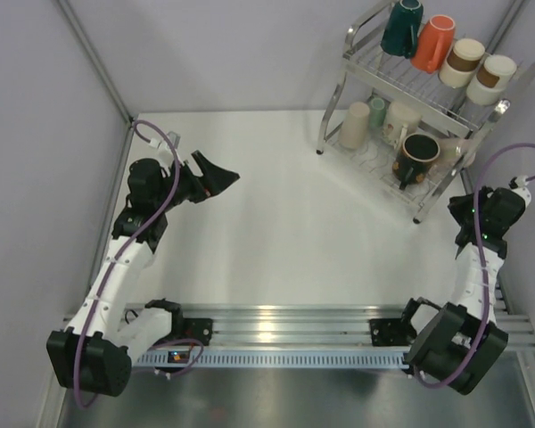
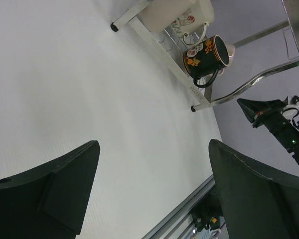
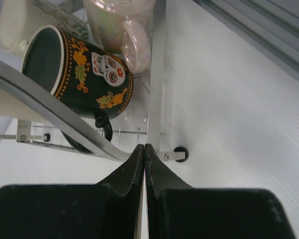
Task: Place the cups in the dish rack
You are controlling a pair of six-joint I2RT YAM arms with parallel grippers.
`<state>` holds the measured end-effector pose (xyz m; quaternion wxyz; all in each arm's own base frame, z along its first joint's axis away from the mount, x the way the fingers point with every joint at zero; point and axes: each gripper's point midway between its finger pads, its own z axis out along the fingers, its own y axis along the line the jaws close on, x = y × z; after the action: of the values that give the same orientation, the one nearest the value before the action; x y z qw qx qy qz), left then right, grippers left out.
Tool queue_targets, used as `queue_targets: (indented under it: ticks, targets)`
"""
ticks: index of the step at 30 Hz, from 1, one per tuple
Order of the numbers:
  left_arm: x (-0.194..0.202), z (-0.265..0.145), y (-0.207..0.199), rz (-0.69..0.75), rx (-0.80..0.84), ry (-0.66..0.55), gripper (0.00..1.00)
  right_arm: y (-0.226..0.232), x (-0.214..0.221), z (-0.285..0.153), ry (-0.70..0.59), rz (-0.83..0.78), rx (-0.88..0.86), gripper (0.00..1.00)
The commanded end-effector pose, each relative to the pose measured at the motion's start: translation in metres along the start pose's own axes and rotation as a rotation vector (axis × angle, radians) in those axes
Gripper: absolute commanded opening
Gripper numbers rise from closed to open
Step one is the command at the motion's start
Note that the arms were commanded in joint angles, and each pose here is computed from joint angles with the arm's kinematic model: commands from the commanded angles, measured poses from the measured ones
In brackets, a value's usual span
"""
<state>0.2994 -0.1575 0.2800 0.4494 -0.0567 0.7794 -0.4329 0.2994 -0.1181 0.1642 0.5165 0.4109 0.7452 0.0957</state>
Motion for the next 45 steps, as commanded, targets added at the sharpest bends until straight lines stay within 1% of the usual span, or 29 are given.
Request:
queue_targets:
  ticks: [1,5,7,9,11,12,14,16,22,25,31,33,37,40,45]
  targets:
    - [-0.006,0.003,-0.001,0.028,0.022,-0.033,0.96,0.031,-0.049,0.007,-0.151,0.001,-0.152,0.00]
    - [-0.008,0.005,-0.003,0.032,0.034,-0.028,0.96,0.024,-0.060,0.026,-0.155,0.033,-0.161,0.00]
    - [-0.009,0.005,-0.006,0.024,0.044,-0.031,0.95,0.030,-0.069,0.031,-0.187,0.038,-0.201,0.00]
    - [-0.011,0.005,-0.011,0.024,0.062,-0.036,0.95,0.034,-0.068,0.043,-0.154,0.051,-0.238,0.00]
    - [-0.011,0.004,-0.013,0.019,0.072,-0.039,0.95,0.040,-0.074,0.049,-0.168,0.055,-0.277,0.00]
    - [-0.010,0.003,-0.013,0.018,0.075,-0.041,0.95,0.037,-0.070,0.057,-0.161,0.092,-0.283,0.00]
    - [-0.010,0.003,-0.013,0.007,0.081,-0.050,0.95,0.046,-0.080,0.060,-0.199,0.083,-0.340,0.00]
    - [-0.009,0.003,-0.015,0.007,0.104,-0.061,0.95,0.040,-0.079,0.074,-0.196,0.106,-0.339,0.00]
    - [-0.007,0.004,-0.013,0.005,0.109,-0.062,0.95,0.042,-0.083,0.093,-0.219,0.125,-0.390,0.00]
    - [-0.008,0.003,-0.014,0.016,0.111,-0.065,0.95,0.039,-0.085,0.099,-0.223,0.139,-0.375,0.00]
    - [-0.009,0.003,-0.015,0.025,0.111,-0.070,0.95,0.031,-0.083,0.108,-0.248,0.123,-0.286,0.00]
    - [-0.010,0.003,-0.015,0.029,0.112,-0.072,0.95,0.030,-0.081,0.114,-0.233,0.120,-0.276,0.00]
    - [-0.011,0.003,-0.016,0.032,0.114,-0.072,0.95,0.017,-0.077,0.115,-0.247,0.142,-0.217,0.00]
    - [-0.012,0.003,-0.017,0.037,0.116,-0.076,0.95,0.010,-0.069,0.122,-0.216,0.140,-0.183,0.00]
    - [-0.014,0.004,-0.016,0.036,0.111,-0.080,0.95,0.003,-0.063,0.128,-0.207,0.152,-0.166,0.00]
